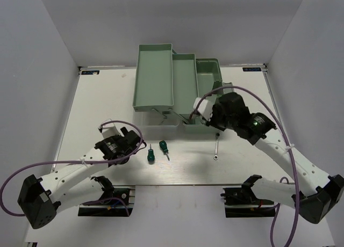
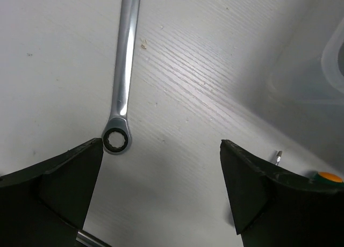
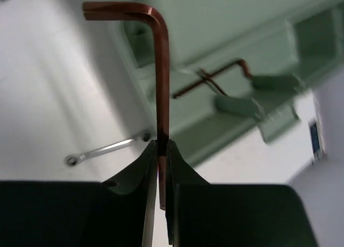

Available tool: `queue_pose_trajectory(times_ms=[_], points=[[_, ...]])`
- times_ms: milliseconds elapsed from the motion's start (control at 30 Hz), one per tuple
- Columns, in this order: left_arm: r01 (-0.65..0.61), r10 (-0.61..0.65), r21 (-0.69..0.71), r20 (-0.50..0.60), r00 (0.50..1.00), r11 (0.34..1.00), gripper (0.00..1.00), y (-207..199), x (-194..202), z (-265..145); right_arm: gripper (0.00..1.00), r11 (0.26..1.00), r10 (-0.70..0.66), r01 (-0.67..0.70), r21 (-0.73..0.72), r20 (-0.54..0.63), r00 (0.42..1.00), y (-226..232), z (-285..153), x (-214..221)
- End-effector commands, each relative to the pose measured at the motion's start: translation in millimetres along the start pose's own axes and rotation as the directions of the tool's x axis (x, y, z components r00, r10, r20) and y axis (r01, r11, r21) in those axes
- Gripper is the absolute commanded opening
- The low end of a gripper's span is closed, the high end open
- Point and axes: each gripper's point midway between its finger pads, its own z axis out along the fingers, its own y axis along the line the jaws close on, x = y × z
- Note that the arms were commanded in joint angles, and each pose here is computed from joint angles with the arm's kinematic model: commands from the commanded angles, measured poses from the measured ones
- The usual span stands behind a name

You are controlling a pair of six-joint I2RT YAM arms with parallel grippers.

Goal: Sort the tools into containers

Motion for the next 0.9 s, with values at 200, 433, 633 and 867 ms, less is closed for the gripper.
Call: queue_pose_trajectory(times_ms=[200, 433, 633, 867], points=[[-0.028, 0.031, -0.116, 0.018, 0.999, 0.993, 1.0, 9, -10, 15, 0.0, 0.781, 0.482, -0.472, 0.409, 0.084, 0.872, -122, 17, 15], [-0.031, 0.038, -0.188, 0.034, 0.999, 0.982, 1.0, 13, -24, 29, 0.0, 0.611, 0.773, -0.75, 0.252, 0.012, 0.634, -130, 81, 21], [-0.074, 0.071, -0.253, -0.022, 0.997, 0.965, 1.0, 15, -18, 53, 0.62, 0.548, 0.832, -0.822, 0.158, -0.001, 0.555, -128, 90, 22], [-0.082, 0.052, -0.267, -0.117, 0.992, 0.96, 0.81, 17, -6, 85, 0.62, 0.497, 0.858, -0.86, 0.111, 0.086, 0.507, -121, 55, 34]])
